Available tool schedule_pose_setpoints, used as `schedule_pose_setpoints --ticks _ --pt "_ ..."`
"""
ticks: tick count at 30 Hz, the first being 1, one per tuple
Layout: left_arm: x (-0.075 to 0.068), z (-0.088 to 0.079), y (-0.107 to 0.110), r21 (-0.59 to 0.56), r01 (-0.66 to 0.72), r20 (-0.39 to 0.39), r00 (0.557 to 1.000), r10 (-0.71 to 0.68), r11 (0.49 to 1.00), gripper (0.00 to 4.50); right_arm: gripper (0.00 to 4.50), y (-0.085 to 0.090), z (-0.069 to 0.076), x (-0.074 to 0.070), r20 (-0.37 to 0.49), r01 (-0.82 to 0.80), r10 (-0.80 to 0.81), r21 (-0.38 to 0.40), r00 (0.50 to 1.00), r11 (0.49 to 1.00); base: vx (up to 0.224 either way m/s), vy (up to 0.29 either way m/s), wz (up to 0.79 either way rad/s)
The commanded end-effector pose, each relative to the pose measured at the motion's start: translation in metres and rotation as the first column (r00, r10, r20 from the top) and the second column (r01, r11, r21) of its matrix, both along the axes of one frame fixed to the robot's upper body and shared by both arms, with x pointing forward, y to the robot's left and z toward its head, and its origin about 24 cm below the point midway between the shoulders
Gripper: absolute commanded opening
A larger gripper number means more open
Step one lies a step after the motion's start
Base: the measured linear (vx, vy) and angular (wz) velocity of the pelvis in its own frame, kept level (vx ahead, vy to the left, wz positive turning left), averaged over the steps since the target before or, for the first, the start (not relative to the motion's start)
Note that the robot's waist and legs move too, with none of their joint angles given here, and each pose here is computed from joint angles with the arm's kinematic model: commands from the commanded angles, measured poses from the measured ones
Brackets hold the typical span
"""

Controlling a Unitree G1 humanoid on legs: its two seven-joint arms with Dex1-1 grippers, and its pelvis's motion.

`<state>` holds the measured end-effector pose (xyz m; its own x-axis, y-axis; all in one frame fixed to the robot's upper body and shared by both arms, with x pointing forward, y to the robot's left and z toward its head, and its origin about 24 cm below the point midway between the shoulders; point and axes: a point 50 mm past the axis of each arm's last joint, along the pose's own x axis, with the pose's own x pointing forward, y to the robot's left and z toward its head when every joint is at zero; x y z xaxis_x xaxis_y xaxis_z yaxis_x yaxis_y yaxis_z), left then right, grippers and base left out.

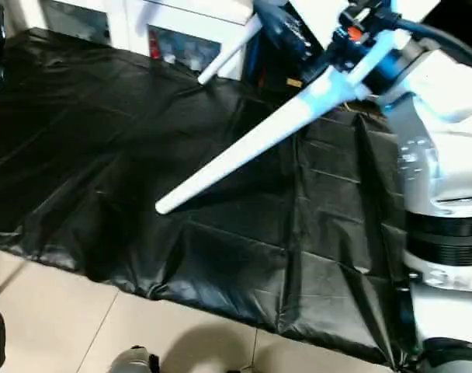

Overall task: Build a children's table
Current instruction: Flip table

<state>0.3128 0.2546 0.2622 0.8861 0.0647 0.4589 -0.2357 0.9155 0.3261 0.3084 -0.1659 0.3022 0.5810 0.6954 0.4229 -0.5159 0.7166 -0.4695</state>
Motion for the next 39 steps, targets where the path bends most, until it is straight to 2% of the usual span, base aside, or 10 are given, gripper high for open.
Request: schedule_pose_setpoints --ticks 1,10,11,15,17,20,24,31,37,39 --pt "-0.002 0.007 -0.005 -0.046 0.031 0.046 0.999 -0.029 0.998 2.1 4.5 0.001 -0.001 -0.006 0.016 -0.047 0.048 -0.022 0.999 0.999 0.0 0.0 0.0" --pt "-0.001 0.006 -0.005 -0.049 0.033 0.042 0.999 -0.031 0.998 2.06 4.5 -0.02 0.029 -0.018 0.092 -0.139 0.119 0.254 0.989 0.957 0.0 0.0 0.0" --pt "-0.001 0.006 -0.005 -0.047 0.034 0.042 0.999 -0.032 0.998 2.06 4.5 -0.036 0.036 -0.016 0.108 -0.084 0.049 0.358 0.993 0.93 0.0 0.0 0.0" --pt "-0.001 0.006 -0.006 -0.046 0.037 0.039 0.999 -0.035 0.998 2.06 4.5 -0.077 0.038 -0.006 0.052 0.095 -0.148 0.553 0.988 0.828 0.0 0.0 0.0" --pt "-0.001 0.004 -0.007 -0.047 0.04 0.037 0.999 -0.038 0.998 2.06 4.5 -0.101 0.015 0.003 -0.069 0.222 -0.228 0.611 0.971 0.76 0.0 0.0 0.0" --pt "0.0 0.003 -0.007 -0.048 0.043 0.036 0.998 -0.042 0.998 2.06 4.5 -0.113 -0.013 0.004 -0.147 0.19 -0.122 0.688 0.982 0.701 0.0 0.0 0.0" --pt "0.0 0.002 -0.008 -0.048 0.047 0.032 0.998 -0.045 0.998 2.06 4.5 -0.095 -0.06 -0.011 -0.244 -0.012 0.216 0.635 0.945 0.772 0.0 0.0 0.0" --pt "0.0 0.002 -0.008 -0.046 0.052 0.028 0.998 -0.051 0.998 2.06 4.5 -0.081 -0.129 -0.033 -0.442 -0.085 0.408 0.589 0.799 0.804 0.0 0.0 0.0" --pt "0.0 0.002 -0.008 -0.043 0.053 0.027 0.998 -0.052 0.998 2.06 4.5 -0.073 -0.15 -0.037 -0.515 -0.074 0.427 0.571 0.743 0.818 0.0 0.0 0.0" --pt "0.0 0.002 -0.007 -0.041 0.053 0.025 0.998 -0.052 0.998 2.05 4.5 -0.057 -0.158 -0.032 -0.55 -0.069 0.402 0.528 0.732 0.847 0.0 0.0 0.0"
